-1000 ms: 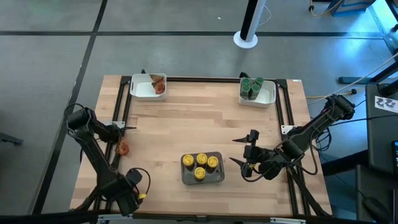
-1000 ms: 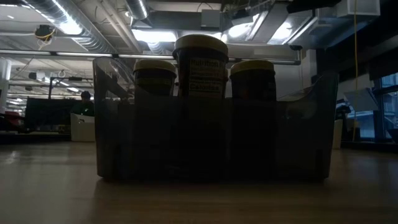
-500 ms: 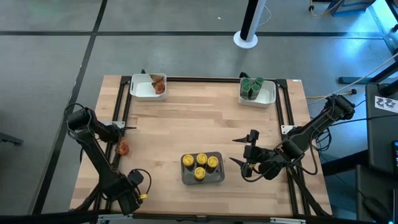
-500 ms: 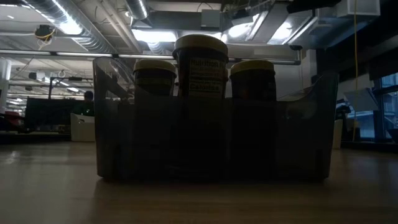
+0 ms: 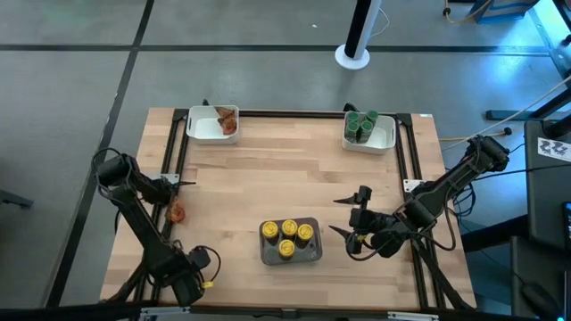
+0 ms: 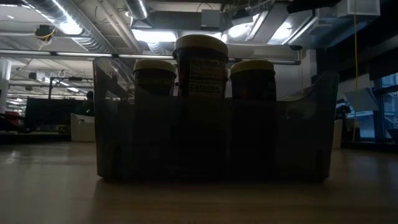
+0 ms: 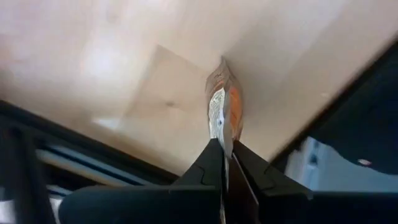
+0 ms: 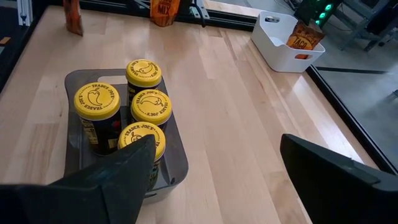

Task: Sort spices by type
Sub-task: Put the bottom orange seasoning bag into the left white bin

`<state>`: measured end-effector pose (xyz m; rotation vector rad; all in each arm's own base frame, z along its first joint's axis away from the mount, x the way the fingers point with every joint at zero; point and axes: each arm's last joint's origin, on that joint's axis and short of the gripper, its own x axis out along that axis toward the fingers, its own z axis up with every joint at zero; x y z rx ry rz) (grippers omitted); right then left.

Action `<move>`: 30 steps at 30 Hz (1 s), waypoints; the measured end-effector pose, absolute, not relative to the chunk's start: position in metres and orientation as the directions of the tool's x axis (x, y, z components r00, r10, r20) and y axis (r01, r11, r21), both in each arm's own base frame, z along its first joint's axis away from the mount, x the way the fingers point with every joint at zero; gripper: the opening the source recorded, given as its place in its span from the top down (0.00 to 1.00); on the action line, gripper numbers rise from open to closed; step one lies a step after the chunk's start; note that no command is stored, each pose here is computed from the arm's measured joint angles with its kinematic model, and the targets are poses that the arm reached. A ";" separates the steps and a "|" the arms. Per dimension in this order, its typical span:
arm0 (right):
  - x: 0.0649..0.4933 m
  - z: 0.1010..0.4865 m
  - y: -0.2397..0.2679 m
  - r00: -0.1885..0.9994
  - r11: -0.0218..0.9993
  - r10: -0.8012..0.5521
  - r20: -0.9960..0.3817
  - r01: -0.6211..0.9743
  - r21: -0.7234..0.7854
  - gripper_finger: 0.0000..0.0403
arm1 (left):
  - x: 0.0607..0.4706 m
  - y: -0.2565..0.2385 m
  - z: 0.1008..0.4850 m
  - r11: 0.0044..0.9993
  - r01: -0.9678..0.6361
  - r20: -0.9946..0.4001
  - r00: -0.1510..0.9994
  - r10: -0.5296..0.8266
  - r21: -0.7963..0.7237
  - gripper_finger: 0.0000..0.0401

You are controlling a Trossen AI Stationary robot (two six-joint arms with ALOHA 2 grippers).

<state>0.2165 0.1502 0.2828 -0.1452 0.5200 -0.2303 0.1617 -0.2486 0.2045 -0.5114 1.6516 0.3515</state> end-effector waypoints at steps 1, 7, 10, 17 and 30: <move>0.217 0.283 0.150 0.843 0.964 -0.254 -0.474 0.180 -0.196 0.15 | 0.162 -0.247 0.206 0.857 -0.514 -0.989 -0.097 -0.110 -0.045 0.99; 0.217 0.283 0.150 0.843 0.962 -0.260 -0.471 0.184 -0.201 0.15 | 0.171 -0.237 0.232 0.874 -0.485 -0.996 -0.089 0.001 0.045 1.00; 0.217 0.283 0.150 0.843 0.958 -0.275 -0.462 0.198 -0.209 0.15 | 0.182 -0.229 0.248 0.885 -0.462 -0.998 -0.059 0.037 0.060 1.00; 0.216 0.283 0.150 0.843 0.957 -0.276 -0.461 0.198 -0.210 0.15 | 0.218 -0.201 0.276 0.922 -0.381 -0.996 0.038 0.087 0.066 1.00; 0.216 0.283 0.149 0.840 0.956 -0.278 -0.465 0.197 -0.216 0.15 | 0.265 -0.105 0.299 0.903 -0.300 -0.946 0.002 0.323 0.307 1.00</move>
